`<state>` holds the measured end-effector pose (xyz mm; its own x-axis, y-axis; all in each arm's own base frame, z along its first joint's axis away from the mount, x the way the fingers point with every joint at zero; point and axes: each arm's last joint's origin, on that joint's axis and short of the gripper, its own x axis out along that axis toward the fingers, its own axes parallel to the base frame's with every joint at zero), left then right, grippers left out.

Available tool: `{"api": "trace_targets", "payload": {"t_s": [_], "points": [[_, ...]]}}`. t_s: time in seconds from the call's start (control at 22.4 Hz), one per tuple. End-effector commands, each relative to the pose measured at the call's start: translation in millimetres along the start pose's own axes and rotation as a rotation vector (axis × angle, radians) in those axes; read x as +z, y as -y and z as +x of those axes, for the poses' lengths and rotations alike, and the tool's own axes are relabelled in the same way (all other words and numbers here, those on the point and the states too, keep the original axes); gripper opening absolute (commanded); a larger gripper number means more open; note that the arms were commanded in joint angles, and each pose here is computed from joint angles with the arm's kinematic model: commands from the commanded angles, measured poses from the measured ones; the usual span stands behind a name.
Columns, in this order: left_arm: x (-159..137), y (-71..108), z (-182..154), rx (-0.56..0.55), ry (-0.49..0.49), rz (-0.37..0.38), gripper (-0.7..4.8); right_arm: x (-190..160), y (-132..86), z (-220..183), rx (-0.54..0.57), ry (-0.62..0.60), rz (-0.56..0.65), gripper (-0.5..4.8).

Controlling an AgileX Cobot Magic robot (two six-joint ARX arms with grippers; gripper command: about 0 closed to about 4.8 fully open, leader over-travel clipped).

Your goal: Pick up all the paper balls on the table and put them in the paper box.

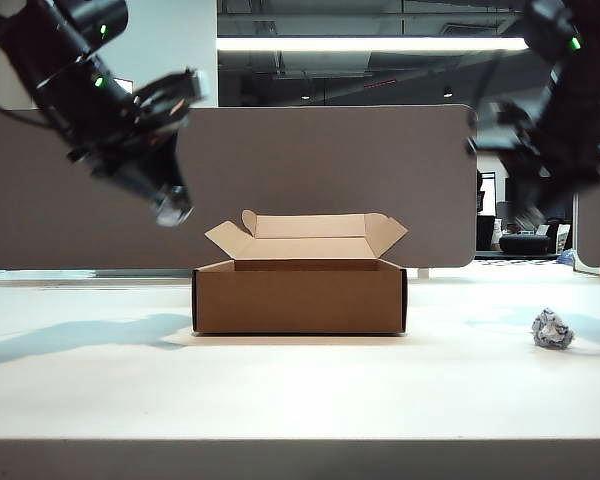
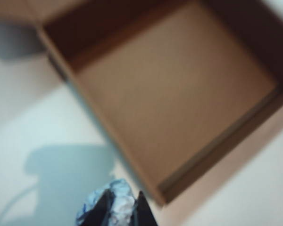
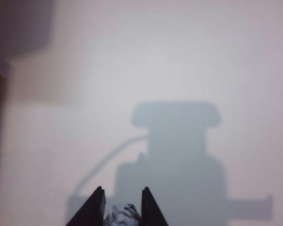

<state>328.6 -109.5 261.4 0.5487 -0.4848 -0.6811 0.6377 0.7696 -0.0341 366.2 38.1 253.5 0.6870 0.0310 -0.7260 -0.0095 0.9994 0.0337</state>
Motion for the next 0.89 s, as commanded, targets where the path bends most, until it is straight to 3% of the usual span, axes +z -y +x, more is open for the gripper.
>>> {"api": "trace_targets", "payload": {"t_s": [0.04,0.22,0.45,0.49,0.63,0.8,0.89], "points": [[18.0,3.5,-5.9,-0.043,0.088,-0.022,0.57,27.1,-32.4,-22.7,0.133,0.087,-0.041,1.11],[26.8,6.0,-3.0,-0.072,0.173,-0.038,0.57,38.7,-74.1,-36.3,0.220,0.151,-0.122,1.12],[30.3,10.9,14.9,-0.118,0.212,-0.029,0.78,33.7,-120.0,-25.7,0.296,0.136,-0.209,1.14],[29.1,11.1,21.3,-0.138,0.209,-0.031,1.22,31.2,-124.2,-18.8,0.302,0.124,-0.215,1.34],[26.0,9.8,29.6,-0.153,0.195,-0.037,1.25,25.4,-130.8,-10.5,0.305,0.096,-0.227,1.83],[25.2,9.1,33.0,-0.158,0.191,-0.056,1.28,23.3,-130.5,-8.2,0.300,0.075,-0.230,1.85],[28.8,9.9,31.9,-0.200,0.226,-0.067,1.57,23.7,-130.5,-8.8,0.301,0.079,-0.229,1.85]]}}
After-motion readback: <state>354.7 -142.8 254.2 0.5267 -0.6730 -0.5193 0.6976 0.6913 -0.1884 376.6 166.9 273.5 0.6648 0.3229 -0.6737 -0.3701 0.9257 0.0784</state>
